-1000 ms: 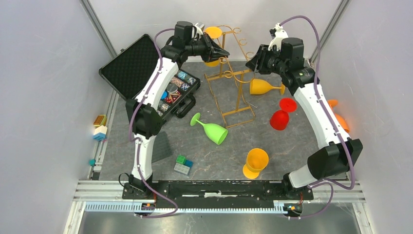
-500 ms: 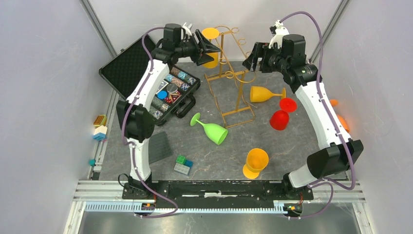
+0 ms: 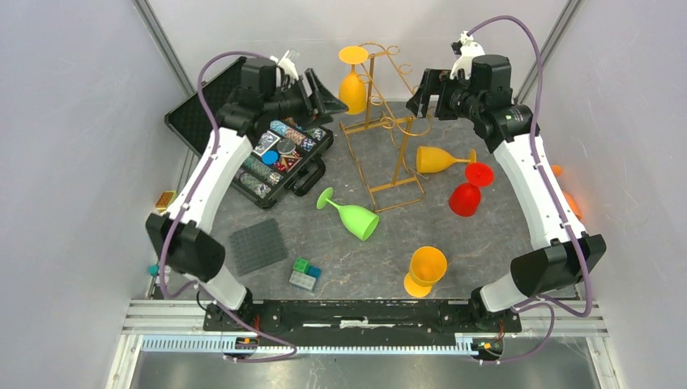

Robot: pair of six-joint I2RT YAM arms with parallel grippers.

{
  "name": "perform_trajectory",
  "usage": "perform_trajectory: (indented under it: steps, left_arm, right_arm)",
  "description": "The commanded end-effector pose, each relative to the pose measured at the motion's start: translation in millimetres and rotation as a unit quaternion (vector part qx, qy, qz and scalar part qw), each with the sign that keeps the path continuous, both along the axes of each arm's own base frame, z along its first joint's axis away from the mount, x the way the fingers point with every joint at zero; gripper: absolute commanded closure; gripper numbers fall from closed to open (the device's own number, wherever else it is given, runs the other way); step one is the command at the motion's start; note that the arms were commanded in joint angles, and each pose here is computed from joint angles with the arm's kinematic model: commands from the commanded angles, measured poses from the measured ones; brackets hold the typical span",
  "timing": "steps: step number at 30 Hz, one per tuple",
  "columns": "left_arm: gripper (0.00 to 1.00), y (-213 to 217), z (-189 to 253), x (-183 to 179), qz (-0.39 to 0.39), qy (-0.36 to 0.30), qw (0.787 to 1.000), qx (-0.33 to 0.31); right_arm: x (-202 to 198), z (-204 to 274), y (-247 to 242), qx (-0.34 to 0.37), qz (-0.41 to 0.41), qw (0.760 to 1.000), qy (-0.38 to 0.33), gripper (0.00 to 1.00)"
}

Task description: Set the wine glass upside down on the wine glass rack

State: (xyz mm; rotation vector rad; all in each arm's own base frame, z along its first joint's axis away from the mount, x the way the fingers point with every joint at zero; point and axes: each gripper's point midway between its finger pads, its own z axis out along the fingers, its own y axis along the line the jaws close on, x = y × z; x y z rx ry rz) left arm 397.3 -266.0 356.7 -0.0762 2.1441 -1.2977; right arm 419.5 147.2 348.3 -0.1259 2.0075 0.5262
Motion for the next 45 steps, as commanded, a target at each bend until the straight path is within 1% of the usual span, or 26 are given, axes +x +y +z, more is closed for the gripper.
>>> perform_trajectory:
  steps: [1,5,10,13,14,17,22,24,26,28,30,31,34,36,38,41,45]
  left_arm:
    - [0.28,40,-38,-37,0.016,-0.022,0.992,0.122]
    - [0.29,65,-100,-75,0.015,0.012,0.974,0.226]
    - [0.31,76,-176,-113,-0.004,0.050,0.937,0.346]
    - [0.33,79,-208,-118,-0.005,0.059,0.915,0.399]
    - [0.38,81,-218,-115,0.001,0.060,0.909,0.413]
    - [0.42,82,-235,-103,0.018,0.061,0.901,0.429]
    - [0.43,82,-254,-75,0.040,0.041,0.889,0.455]
    - [0.43,78,-262,-66,0.034,0.034,0.886,0.460]
    - [0.44,69,-271,-59,0.015,0.032,0.889,0.457]
    - [0.50,61,-279,-53,0.002,0.035,0.890,0.454]
    - [0.54,57,-290,-48,-0.005,0.043,0.888,0.459]
    - [0.58,57,-293,-46,-0.007,0.046,0.886,0.461]
    - [0.74,57,-295,-44,-0.010,0.050,0.884,0.465]
    - [0.84,61,-288,-43,-0.007,0.040,0.881,0.472]
    - [0.97,67,-274,-42,0.000,0.019,0.878,0.478]
    - [0.98,80,-247,-42,0.003,-0.024,0.867,0.498]
    - [0.98,103,-196,-45,0.005,-0.102,0.840,0.533]
  right_arm:
    - [-5,35,-11,-0.008,-0.016,0.999,-0.047,0.02]
    - [-10,42,-18,-0.018,-0.025,0.998,-0.056,0.02]
    - [-17,46,-21,-0.024,-0.023,0.998,-0.055,0.02]
    - [-22,47,-22,-0.026,-0.022,0.998,-0.056,0.02]
    - [-24,46,-22,-0.028,-0.021,0.998,-0.054,0.02]
    - [-29,46,-23,-0.030,-0.019,0.998,-0.053,0.02]
    - [-36,41,-24,-0.030,-0.018,0.998,-0.048,0.02]
    - [-38,41,-25,-0.029,-0.018,0.998,-0.047,0.02]
    - [-39,42,-25,-0.031,-0.018,0.998,-0.049,0.02]
    - [-40,43,-26,-0.032,-0.018,0.998,-0.049,0.02]
    - [-40,44,-26,-0.034,-0.018,0.998,-0.049,0.02]
    - [-40,45,-26,-0.034,-0.017,0.998,-0.050,0.02]
    - [-41,48,-25,-0.033,-0.015,0.998,-0.051,0.02]
    - [-42,51,-25,-0.032,-0.012,0.998,-0.053,0.02]
    - [-42,50,-24,-0.031,-0.010,0.998,-0.052,0.02]
    - [-44,50,-20,-0.027,-0.001,0.998,-0.051,0.02]
    - [-43,53,-18,-0.024,0.005,0.998,-0.054,0.02]
